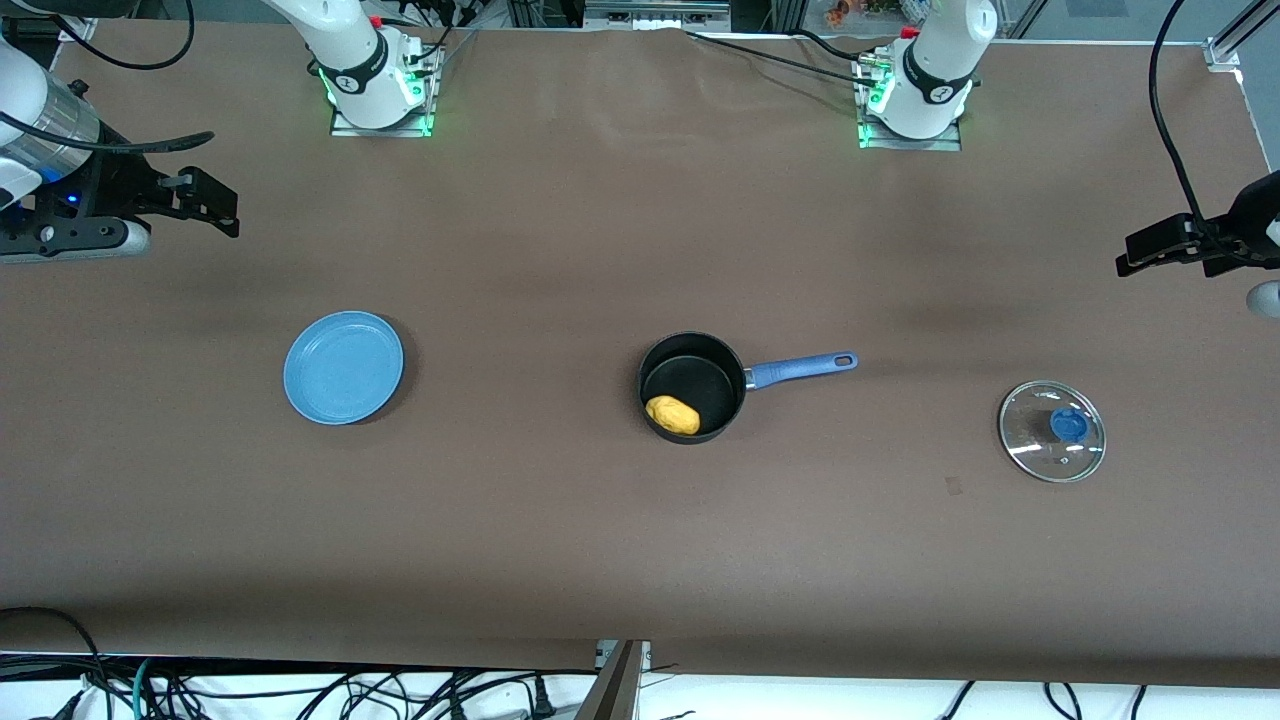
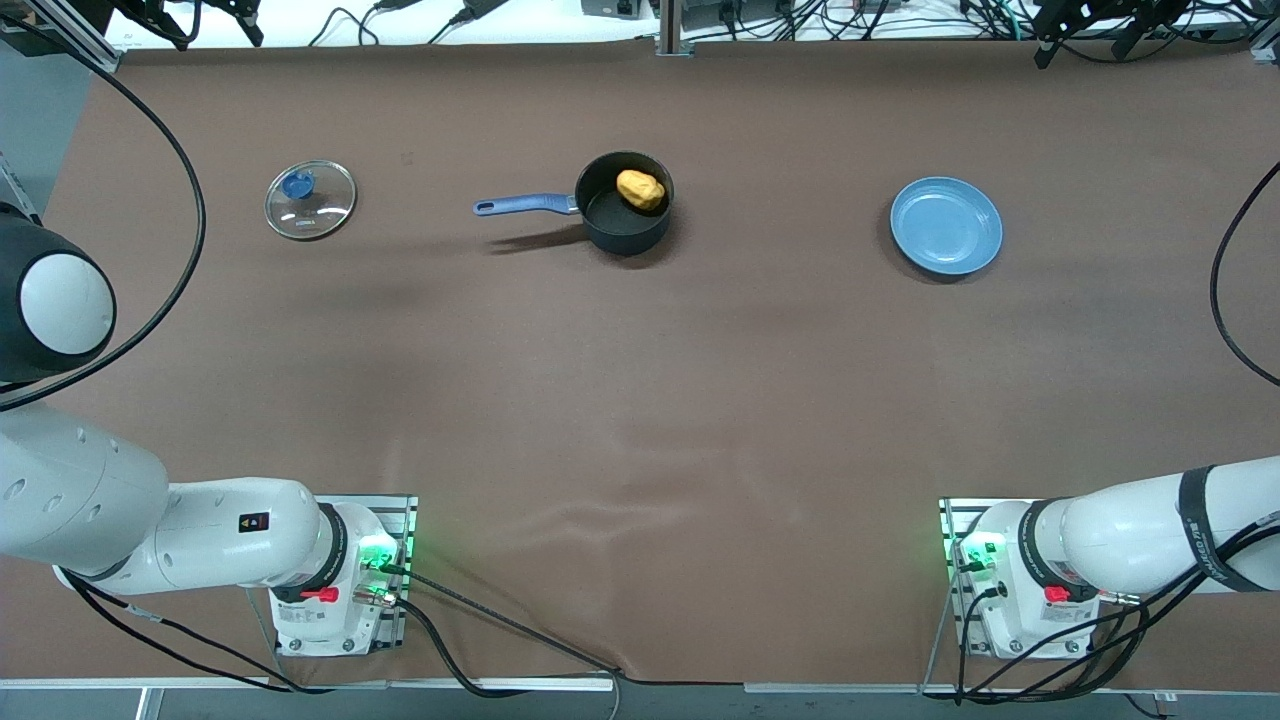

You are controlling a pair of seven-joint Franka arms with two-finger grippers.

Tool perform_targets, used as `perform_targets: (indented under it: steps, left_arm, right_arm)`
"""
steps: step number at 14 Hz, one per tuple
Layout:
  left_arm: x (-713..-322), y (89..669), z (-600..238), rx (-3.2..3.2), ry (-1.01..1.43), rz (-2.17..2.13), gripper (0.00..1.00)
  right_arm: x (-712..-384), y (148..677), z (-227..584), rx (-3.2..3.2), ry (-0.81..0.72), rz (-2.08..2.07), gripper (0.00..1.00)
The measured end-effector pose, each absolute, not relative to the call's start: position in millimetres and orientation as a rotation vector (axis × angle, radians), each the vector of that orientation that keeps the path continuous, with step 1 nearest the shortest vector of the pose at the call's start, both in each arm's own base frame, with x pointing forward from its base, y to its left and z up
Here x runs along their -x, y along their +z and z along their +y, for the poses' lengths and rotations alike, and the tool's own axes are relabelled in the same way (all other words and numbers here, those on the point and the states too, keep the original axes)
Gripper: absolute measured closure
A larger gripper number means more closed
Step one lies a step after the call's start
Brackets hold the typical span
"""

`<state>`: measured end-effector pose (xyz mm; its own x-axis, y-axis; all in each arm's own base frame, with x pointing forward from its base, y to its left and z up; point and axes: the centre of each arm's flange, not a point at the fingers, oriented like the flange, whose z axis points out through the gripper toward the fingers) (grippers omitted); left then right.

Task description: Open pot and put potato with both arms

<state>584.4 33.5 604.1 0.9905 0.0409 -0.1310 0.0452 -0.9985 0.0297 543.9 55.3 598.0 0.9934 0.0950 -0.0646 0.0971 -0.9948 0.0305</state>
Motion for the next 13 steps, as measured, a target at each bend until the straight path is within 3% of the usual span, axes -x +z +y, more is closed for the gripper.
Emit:
perform_targets:
  steps: [13]
  left_arm:
    - [-584.5,604.8,34.1,-3.102,-0.2,0.069,0.0]
  right_arm:
    - [-552.9,633.1,52.6,-3.102,0.015,0.146,0.0]
